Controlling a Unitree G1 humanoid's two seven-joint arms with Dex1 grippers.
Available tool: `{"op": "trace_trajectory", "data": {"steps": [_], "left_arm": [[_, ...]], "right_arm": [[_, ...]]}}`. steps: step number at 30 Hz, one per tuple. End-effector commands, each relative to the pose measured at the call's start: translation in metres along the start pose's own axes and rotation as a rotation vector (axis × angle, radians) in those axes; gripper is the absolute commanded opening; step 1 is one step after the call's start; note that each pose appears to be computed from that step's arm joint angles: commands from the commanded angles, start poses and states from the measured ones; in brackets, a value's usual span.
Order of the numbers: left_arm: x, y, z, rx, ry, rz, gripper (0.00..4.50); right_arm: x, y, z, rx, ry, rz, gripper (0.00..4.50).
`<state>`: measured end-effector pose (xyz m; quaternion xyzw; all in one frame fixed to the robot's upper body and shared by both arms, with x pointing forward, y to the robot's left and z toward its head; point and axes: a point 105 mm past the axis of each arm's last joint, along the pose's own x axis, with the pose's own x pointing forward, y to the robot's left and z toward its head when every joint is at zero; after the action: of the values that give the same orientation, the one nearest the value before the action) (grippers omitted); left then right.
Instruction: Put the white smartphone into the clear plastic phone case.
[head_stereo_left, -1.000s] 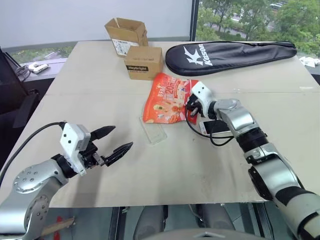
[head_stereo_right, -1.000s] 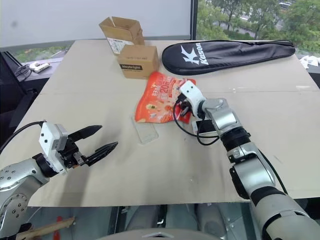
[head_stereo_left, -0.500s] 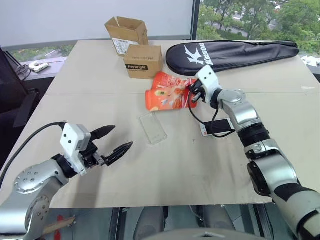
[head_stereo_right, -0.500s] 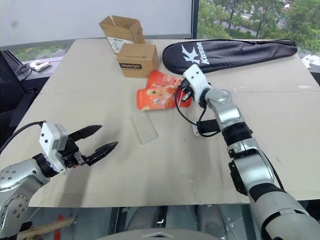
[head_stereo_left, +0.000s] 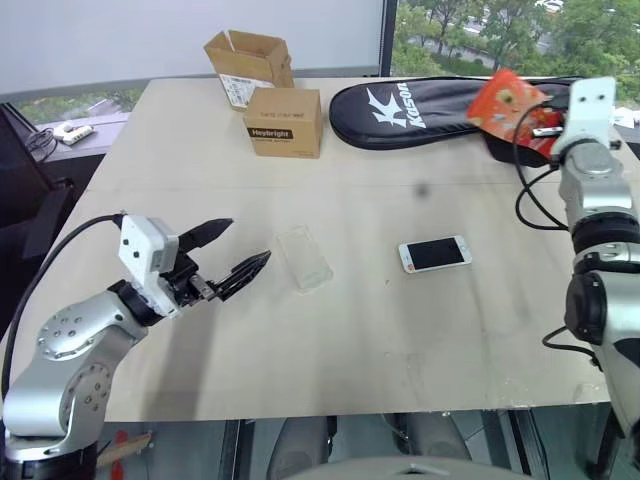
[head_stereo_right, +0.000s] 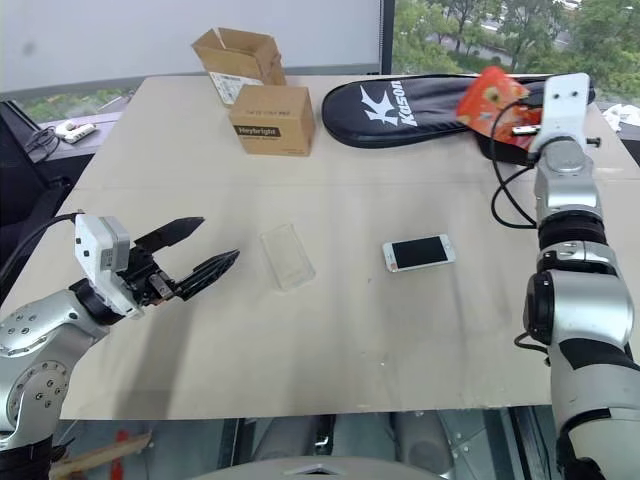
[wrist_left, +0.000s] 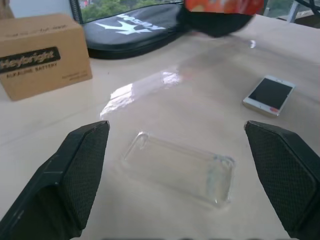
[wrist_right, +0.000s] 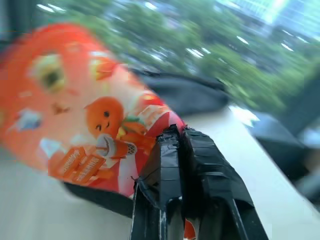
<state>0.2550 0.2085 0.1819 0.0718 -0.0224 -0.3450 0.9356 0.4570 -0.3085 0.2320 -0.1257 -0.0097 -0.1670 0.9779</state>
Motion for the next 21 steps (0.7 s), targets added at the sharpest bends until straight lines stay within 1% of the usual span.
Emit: {"op": "trace_trajectory", "data": {"steps": [1, 2, 3, 4, 8, 11, 12, 17, 20, 21], "left_arm": [[0.003, -0.004, 0.005, 0.006, -0.024, -0.022, 4.50], [0.004, -0.005, 0.005, 0.005, -0.028, -0.031, 4.50], [0.005, -0.006, 0.006, 0.005, -0.031, -0.040, 4.50], [0.005, -0.007, 0.006, 0.004, -0.033, -0.045, 4.50], [0.005, -0.013, 0.007, -0.019, -0.036, -0.101, 4.50], [0.004, -0.020, 0.007, -0.035, -0.037, -0.146, 4.50], [0.003, -0.021, 0.007, -0.038, -0.037, -0.158, 4.50], [0.000, -0.026, 0.007, -0.053, -0.035, -0.210, 4.50], [-0.002, -0.026, 0.001, -0.042, -0.008, -0.213, 4.50], [-0.002, -0.023, -0.003, -0.033, 0.008, -0.198, 4.50]], "right_arm": [[-0.001, 0.007, 0.009, -0.028, -0.035, 0.074, 0.02], [-0.003, 0.015, 0.009, -0.023, -0.046, 0.130, 0.02], [-0.005, 0.021, 0.009, -0.027, -0.054, 0.174, 0.60], [-0.006, 0.025, 0.009, -0.031, -0.059, 0.203, 0.96], [-0.010, 0.024, 0.016, -0.043, -0.096, 0.209, 2.90], [-0.011, 0.024, 0.023, -0.026, -0.123, 0.227, 4.14], [-0.013, 0.026, 0.025, -0.024, -0.131, 0.245, 4.46], [-0.023, 0.046, 0.032, -0.016, -0.178, 0.390, 4.46], [-0.035, 0.062, 0.034, -0.005, -0.210, 0.518, 4.46], [-0.043, 0.070, 0.034, 0.000, -0.222, 0.593, 4.46]]}}
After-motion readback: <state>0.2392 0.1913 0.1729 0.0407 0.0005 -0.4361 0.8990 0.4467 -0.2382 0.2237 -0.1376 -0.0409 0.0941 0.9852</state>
